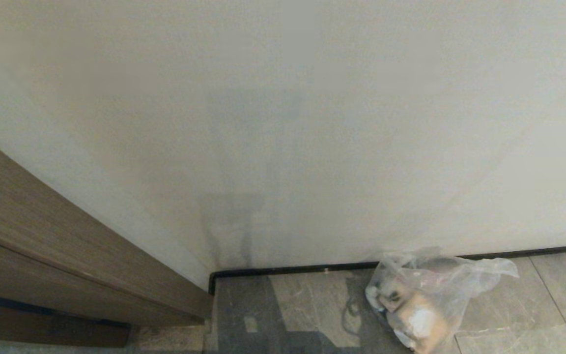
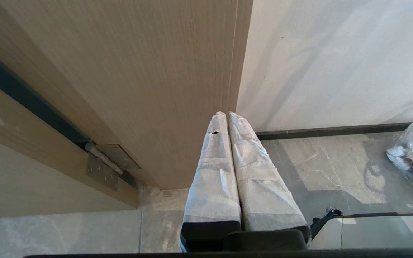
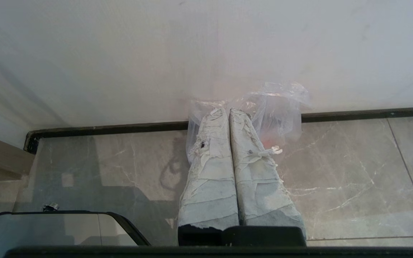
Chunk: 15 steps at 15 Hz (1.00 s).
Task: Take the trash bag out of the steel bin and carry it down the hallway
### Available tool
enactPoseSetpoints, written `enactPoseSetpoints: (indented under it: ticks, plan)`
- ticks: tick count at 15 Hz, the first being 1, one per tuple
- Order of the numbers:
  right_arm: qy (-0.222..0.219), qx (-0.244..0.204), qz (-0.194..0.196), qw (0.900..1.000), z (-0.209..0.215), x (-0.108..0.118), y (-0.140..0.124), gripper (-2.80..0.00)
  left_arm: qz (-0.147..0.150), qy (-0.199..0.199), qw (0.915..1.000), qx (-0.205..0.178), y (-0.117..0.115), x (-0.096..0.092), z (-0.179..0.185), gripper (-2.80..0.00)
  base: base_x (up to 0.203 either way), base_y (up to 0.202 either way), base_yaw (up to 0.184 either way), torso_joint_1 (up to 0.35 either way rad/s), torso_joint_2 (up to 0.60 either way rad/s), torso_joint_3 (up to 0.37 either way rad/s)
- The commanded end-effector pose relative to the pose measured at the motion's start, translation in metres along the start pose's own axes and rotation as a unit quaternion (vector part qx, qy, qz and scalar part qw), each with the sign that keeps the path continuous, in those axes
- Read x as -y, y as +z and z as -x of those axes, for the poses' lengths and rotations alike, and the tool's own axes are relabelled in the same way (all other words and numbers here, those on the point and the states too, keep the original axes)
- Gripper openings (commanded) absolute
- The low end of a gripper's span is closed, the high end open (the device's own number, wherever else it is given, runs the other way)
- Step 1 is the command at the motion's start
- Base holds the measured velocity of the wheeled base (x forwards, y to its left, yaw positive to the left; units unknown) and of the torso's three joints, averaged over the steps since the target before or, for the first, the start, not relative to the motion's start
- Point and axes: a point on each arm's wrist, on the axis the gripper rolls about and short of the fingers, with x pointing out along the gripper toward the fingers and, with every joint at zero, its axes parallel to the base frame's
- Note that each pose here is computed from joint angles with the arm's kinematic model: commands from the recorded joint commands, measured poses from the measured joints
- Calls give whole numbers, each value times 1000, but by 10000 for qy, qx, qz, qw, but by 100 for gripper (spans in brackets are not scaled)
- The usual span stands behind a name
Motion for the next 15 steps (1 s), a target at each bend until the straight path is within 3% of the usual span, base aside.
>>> enactPoseSetpoints:
  ticks: [1,15]
  plan:
    - [1,-5,0,10000,0,0,0,-280,2,0,10000,2,0,0,0,-280,0,0,0,0,0,0]
    - [1,-12,-7,10000,0,0,0,-280,2,0,10000,2,0,0,0,-280,0,0,0,0,0,0]
